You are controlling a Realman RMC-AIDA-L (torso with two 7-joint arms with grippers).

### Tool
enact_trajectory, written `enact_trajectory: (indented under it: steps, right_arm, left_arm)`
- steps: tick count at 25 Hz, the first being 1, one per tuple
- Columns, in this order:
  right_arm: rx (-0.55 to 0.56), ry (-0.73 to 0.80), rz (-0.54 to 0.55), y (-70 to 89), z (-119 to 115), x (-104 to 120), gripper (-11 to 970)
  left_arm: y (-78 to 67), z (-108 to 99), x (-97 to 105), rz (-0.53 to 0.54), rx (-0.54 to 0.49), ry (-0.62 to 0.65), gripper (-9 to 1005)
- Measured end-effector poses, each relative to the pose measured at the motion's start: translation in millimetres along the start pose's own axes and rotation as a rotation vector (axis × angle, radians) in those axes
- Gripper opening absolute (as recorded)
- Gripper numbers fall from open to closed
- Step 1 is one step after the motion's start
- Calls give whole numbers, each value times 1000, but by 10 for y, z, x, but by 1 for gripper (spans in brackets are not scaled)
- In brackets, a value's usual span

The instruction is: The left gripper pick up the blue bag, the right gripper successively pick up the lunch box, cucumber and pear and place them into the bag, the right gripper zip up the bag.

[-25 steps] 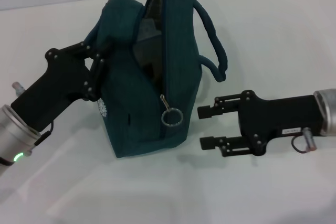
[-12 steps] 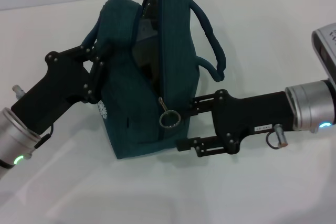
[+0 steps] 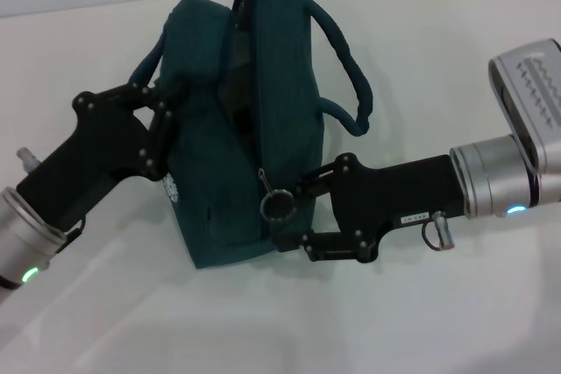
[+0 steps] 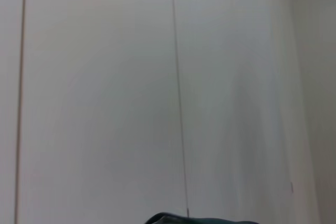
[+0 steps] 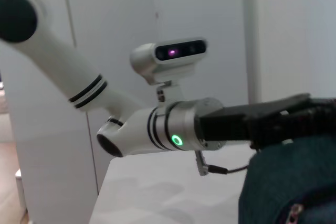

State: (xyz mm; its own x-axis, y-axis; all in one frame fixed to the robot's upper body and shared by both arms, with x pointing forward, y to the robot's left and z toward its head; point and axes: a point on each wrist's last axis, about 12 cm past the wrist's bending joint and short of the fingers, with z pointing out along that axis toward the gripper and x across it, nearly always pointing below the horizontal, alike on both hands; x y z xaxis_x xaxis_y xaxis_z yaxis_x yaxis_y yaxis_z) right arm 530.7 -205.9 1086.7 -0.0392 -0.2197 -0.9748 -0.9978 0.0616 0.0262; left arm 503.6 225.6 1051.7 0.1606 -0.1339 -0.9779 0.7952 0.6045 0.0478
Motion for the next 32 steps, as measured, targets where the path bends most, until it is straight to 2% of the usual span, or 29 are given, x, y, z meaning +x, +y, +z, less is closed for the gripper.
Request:
enact_trajectory:
  steps: [4,15,23,29,32]
  right_arm:
    - [5,-23,-118,47,4,19,461]
    - [40,-50,-184,48,1,22,42]
    - [46,-68,-209,43,11,-7,15]
    - [77,-104,-275,46,27,-26,8]
    - [106,-122,-300,23,32,-54,8]
  left_arm:
    - [-50,-8,23,31,32,14,49]
    - [-57,-75,35,25,4,14,50]
    - [11,-74,1,-46,-50,-16,50]
    - [-34,-106,-73,-99,8,-69,161]
    - [-50,-138,-116,-158,55,-87,292]
